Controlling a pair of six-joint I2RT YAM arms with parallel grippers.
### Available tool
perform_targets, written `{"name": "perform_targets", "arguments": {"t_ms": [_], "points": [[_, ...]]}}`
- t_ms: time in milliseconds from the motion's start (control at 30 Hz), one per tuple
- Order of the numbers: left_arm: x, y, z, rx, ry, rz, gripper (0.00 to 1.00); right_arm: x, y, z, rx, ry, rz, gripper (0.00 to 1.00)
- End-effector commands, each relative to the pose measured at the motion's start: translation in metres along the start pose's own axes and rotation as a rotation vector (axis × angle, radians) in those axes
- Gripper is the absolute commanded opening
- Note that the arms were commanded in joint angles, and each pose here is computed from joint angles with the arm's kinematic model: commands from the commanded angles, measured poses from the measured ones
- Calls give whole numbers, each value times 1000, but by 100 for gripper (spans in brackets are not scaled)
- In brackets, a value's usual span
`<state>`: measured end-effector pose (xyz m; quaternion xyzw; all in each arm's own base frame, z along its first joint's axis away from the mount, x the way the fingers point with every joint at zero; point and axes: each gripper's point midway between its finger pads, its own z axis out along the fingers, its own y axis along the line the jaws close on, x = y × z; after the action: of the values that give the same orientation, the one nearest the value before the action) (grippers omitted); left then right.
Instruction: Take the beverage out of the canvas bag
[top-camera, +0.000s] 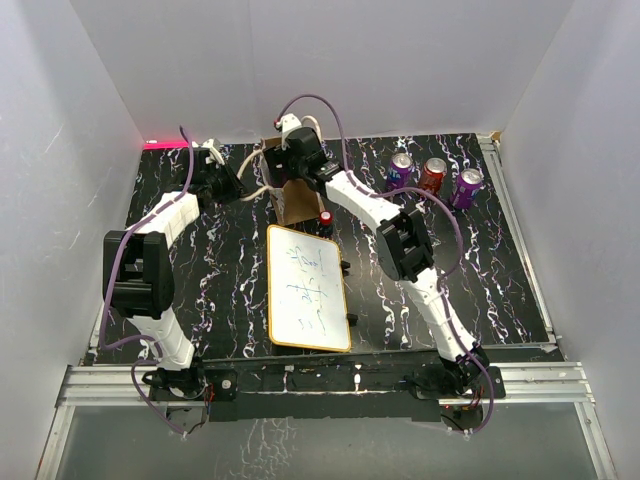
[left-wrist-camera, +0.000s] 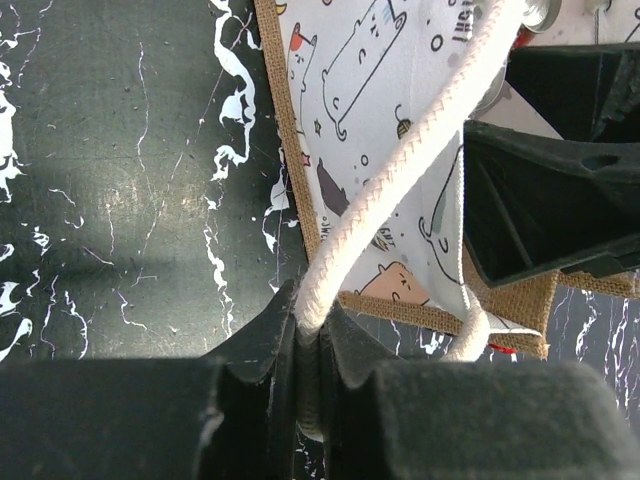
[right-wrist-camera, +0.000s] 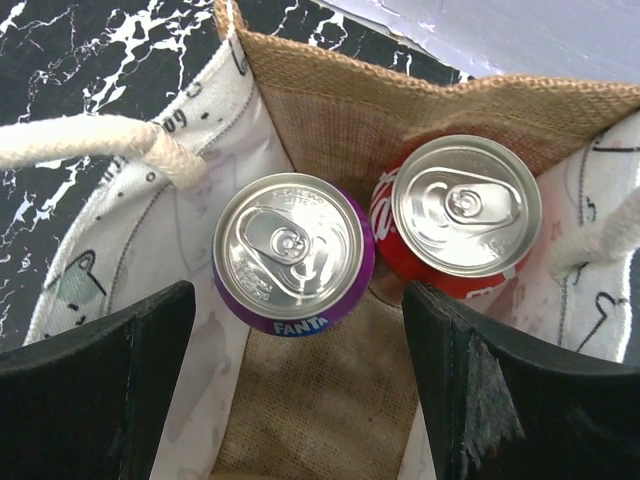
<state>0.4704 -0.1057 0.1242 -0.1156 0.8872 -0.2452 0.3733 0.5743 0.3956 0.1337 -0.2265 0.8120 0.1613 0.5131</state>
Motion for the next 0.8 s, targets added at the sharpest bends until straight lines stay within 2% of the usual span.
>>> {"name": "perform_targets", "arguments": {"t_ms": [0, 500, 667, 767], "points": [[-5, -6, -10, 18, -5, 22, 1, -4, 9, 14, -16, -50, -22, 88], [-4, -14, -9, 65, 5, 15, 0, 27, 7, 44, 46, -50, -23, 90], [-5, -15, -9, 68, 4, 15, 0, 25, 6, 49, 58, -76, -41, 87], [-4, -15, -9, 71, 4, 15, 0, 22, 5, 50, 66, -88, -48, 79]]}}
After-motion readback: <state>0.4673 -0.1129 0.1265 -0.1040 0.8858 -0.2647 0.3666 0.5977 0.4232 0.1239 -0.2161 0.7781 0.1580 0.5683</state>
